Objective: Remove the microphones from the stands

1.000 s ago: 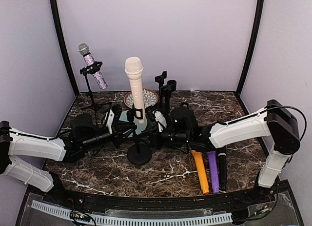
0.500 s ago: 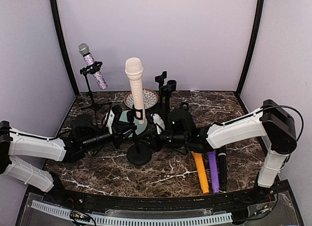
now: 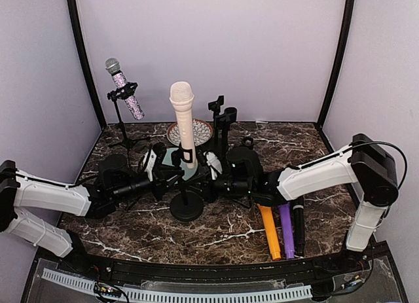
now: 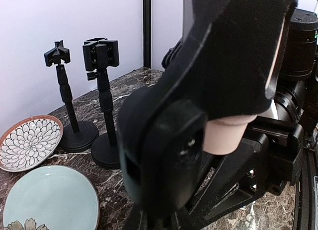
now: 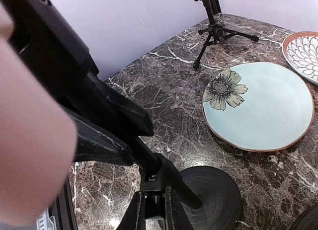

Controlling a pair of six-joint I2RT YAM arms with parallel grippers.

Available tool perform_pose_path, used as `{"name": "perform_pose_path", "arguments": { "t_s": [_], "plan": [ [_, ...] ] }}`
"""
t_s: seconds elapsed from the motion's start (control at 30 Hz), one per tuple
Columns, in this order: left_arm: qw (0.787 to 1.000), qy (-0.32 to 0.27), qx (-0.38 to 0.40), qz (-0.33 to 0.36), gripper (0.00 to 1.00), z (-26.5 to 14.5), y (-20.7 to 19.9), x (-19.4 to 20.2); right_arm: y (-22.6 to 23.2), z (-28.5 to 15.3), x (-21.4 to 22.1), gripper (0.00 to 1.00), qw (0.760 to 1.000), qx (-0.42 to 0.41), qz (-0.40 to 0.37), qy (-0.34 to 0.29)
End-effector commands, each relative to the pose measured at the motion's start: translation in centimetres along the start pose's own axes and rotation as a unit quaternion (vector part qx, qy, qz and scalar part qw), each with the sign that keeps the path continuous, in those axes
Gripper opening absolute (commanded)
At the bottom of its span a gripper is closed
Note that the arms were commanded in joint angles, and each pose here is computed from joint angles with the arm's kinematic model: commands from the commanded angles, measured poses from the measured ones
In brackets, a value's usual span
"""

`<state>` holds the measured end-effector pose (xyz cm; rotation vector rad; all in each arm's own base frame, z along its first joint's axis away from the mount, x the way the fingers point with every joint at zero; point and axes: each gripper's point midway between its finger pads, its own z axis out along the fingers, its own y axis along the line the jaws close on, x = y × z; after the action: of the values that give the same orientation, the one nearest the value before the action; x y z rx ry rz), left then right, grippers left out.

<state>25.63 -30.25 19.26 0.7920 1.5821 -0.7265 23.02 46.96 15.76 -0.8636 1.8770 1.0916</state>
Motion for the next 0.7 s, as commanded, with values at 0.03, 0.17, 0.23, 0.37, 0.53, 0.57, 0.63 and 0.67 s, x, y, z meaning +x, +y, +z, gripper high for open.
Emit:
{"name": "perform_pose_path", "arguments": {
  "t_s": [0.03, 0.17, 0.23, 0.37, 0.53, 0.57, 0.63, 0.67],
  "plan": [
    [0.998, 0.039, -0.037, -0.032, 0.00, 0.2, 1.3, 2.0, -1.0, -0.3, -1.1, 0.00, 0.997, 0.050, -0.041, -0.036],
    [0.997, 0.043, -0.049, -0.043, 0.00, 0.2, 1.7, 2.3, -1.4, -0.6, -1.4, 0.00, 0.993, 0.086, -0.060, -0.047],
    [0.996, 0.046, -0.054, -0.047, 0.00, 0.3, 1.9, 2.5, -1.5, -0.8, -1.7, 0.00, 0.989, 0.111, -0.077, -0.054],
    [0.995, 0.051, -0.063, -0.057, 0.00, 0.3, 2.1, 2.8, -1.8, -0.8, -1.5, 0.00, 0.985, 0.138, -0.088, -0.062],
    [0.993, 0.057, -0.071, -0.068, 0.00, 0.4, 2.4, 2.9, -1.9, -1.0, -1.3, 0.00, 0.982, 0.147, -0.092, -0.074],
    [0.993, 0.058, -0.070, -0.069, 0.00, 0.5, 2.4, 2.9, -1.9, -1.0, -1.2, 0.00, 0.982, 0.147, -0.095, -0.075],
    [0.994, 0.058, -0.067, -0.071, 0.00, 0.6, 2.3, 2.8, -1.7, -1.1, -1.2, 0.00, 0.981, 0.146, -0.101, -0.081],
    [0.993, 0.061, -0.066, -0.071, 0.00, 0.7, 2.3, 2.9, -1.7, -1.2, -1.1, 0.00, 0.980, 0.146, -0.105, -0.083]
  ]
}}
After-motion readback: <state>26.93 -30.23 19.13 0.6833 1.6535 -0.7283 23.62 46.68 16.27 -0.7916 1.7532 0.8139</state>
